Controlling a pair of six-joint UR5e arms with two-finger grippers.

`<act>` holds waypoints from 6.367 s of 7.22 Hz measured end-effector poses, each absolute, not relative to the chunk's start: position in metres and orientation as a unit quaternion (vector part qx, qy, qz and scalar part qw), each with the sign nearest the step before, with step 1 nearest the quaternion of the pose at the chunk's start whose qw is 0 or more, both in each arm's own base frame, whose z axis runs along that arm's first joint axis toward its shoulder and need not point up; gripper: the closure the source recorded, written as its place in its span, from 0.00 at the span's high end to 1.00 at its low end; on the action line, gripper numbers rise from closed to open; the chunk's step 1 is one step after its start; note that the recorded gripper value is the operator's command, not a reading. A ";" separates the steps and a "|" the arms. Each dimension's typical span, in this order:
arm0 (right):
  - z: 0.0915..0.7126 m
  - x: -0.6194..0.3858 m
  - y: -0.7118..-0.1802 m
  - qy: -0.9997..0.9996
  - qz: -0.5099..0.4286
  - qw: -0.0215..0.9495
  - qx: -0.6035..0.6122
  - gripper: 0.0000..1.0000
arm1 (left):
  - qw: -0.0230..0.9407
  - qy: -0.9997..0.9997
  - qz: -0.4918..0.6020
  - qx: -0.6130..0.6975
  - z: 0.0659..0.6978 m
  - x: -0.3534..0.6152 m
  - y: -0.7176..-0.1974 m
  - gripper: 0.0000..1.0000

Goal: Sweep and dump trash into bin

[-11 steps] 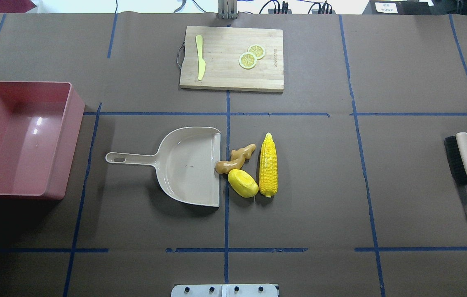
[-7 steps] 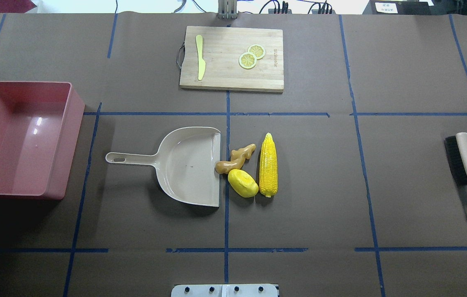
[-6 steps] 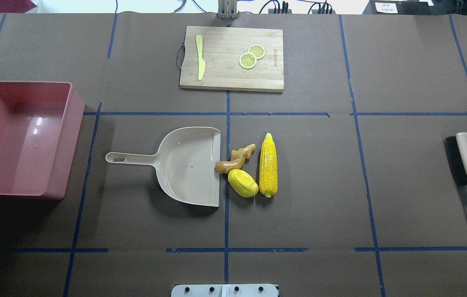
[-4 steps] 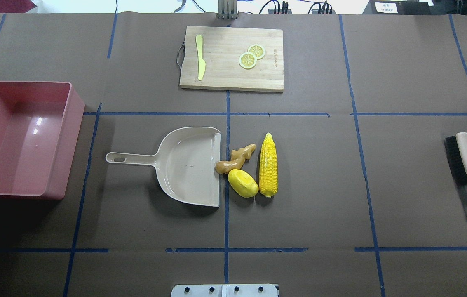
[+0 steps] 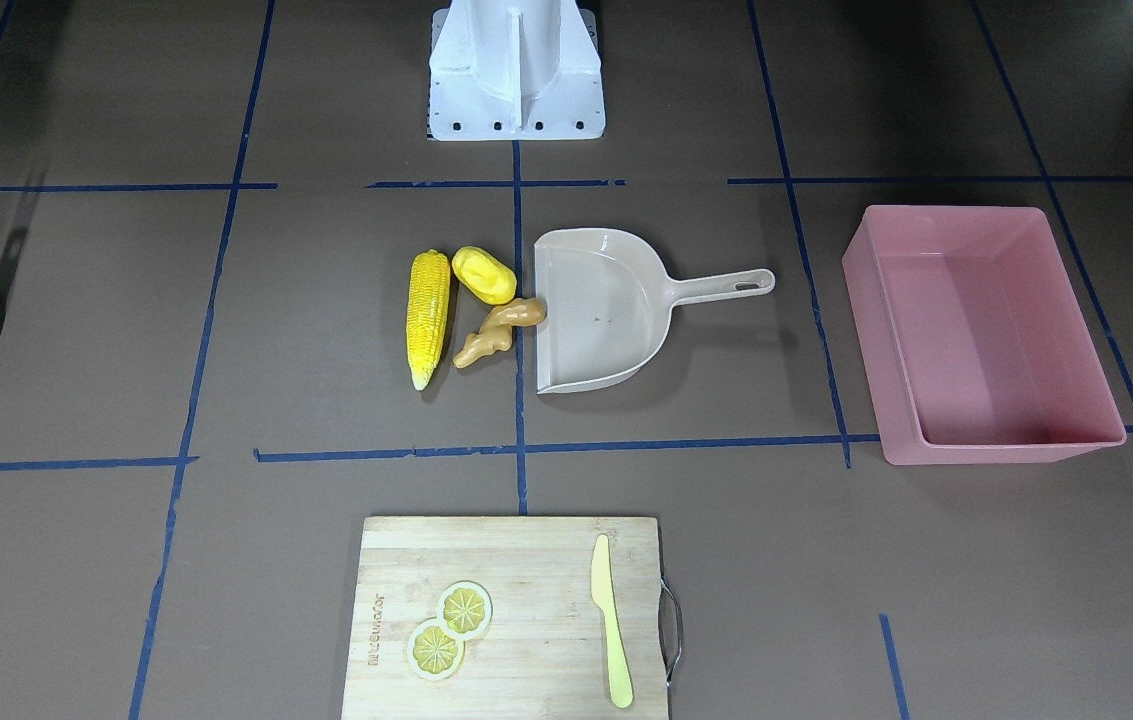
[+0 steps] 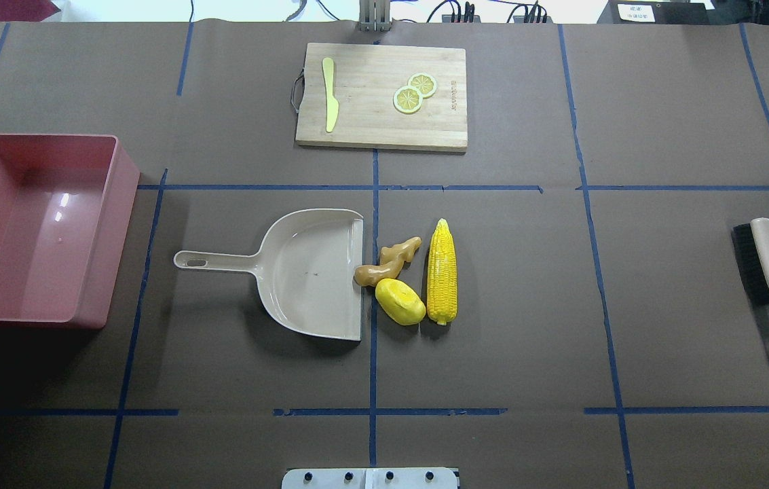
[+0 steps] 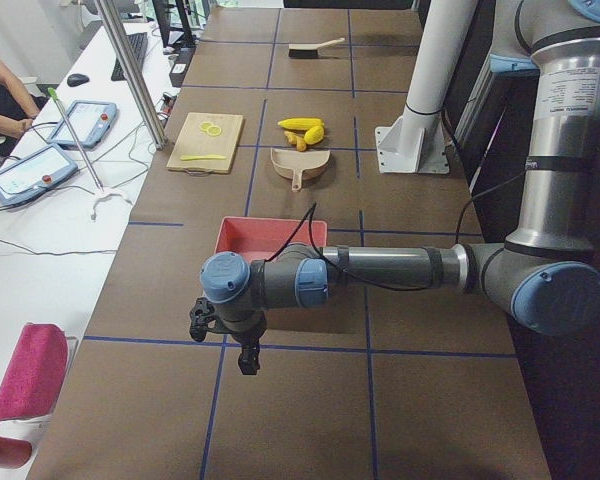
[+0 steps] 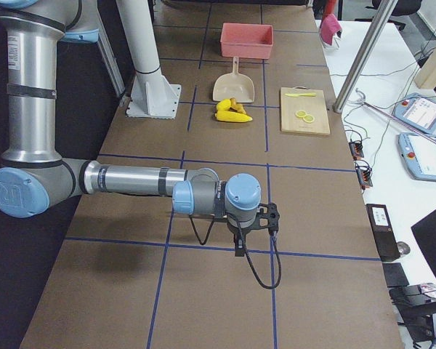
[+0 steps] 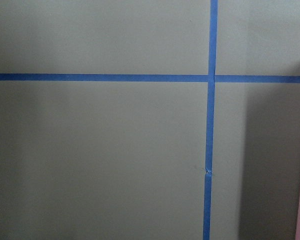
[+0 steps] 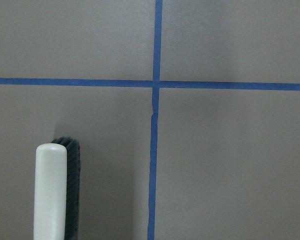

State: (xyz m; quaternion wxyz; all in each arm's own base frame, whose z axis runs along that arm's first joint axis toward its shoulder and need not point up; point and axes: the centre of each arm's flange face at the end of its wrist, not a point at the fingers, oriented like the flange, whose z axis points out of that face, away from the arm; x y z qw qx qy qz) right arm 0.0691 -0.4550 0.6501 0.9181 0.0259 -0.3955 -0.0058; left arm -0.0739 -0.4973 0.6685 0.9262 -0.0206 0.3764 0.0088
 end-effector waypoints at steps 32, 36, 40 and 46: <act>0.655 -0.128 -0.324 -0.394 0.063 0.915 -0.062 0.79 | 0.748 0.375 0.472 0.279 0.286 0.208 -0.500 1.00; 0.653 -0.135 -0.325 -0.391 0.056 0.917 -0.059 0.78 | 0.747 0.376 0.472 0.279 0.286 0.209 -0.499 1.00; 0.652 -0.140 -0.326 -0.389 0.052 0.918 -0.058 0.00 | 0.747 0.376 0.472 0.277 0.287 0.210 -0.499 1.00; 0.628 -0.140 -0.329 -0.401 0.046 0.914 -0.043 0.00 | 0.732 0.379 0.494 0.276 0.285 0.236 -0.493 1.00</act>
